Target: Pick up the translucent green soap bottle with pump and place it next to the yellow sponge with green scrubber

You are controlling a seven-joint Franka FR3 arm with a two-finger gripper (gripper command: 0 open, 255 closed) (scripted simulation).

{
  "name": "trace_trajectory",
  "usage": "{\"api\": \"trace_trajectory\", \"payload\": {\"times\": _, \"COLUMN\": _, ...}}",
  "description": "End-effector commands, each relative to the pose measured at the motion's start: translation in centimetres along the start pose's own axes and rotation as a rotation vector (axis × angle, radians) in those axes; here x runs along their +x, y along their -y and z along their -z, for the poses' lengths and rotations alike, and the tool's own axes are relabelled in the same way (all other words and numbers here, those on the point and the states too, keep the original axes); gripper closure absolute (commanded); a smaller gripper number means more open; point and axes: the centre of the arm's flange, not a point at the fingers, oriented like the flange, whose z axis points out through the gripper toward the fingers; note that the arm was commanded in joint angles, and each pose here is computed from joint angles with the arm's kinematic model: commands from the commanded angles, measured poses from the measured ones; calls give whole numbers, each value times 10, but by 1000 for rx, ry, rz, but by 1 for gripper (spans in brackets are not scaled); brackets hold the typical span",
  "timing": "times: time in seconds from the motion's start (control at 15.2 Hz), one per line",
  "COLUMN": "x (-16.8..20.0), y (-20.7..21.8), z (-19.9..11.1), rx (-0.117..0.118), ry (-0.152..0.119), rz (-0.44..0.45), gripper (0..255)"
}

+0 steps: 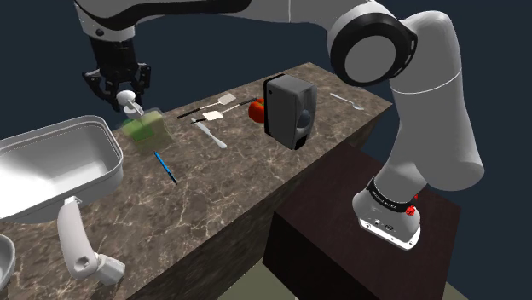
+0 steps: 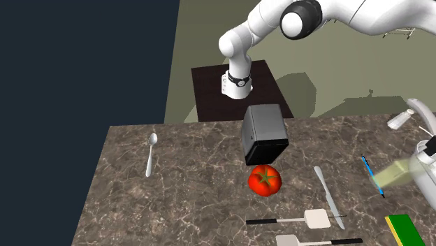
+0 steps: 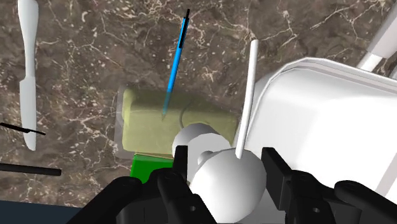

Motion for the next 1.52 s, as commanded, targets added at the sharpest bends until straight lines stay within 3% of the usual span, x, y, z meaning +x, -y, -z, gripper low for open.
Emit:
{"api": "trace_trajectory", "payload": {"times": 0.0, "x": -2, "y": -2, "z": -9, "rx": 1, "ry": -1, "rz": 0, "gripper": 255}}
{"api": "trace_trajectory", "payload": {"times": 0.4, "x": -4, "y": -7, "z": -45, "rx": 1, "ry": -1, "rz": 0, "gripper": 255}}
{"api": "trace_trajectory", "payload": {"times": 0.92, "x": -4, "y": -7, "z": -45, "rx": 1, "ry": -1, "rz": 0, "gripper": 255}}
{"api": "trace_trajectory", "payload": {"times": 0.99, "x": -4, "y": -7, "z": -45, "rx": 1, "ry": -1, "rz": 0, "gripper": 0}}
{"api": "trace_trajectory", "payload": {"times": 1.32, "x": -4, "y": -7, "z": -45, "rx": 1, "ry": -1, "rz": 0, "gripper": 0}}
{"api": "trace_trajectory", "payload": {"times": 1.45, "x": -4, "y": -7, "z": -18, "rx": 1, "ry": -1, "rz": 0, "gripper": 0}}
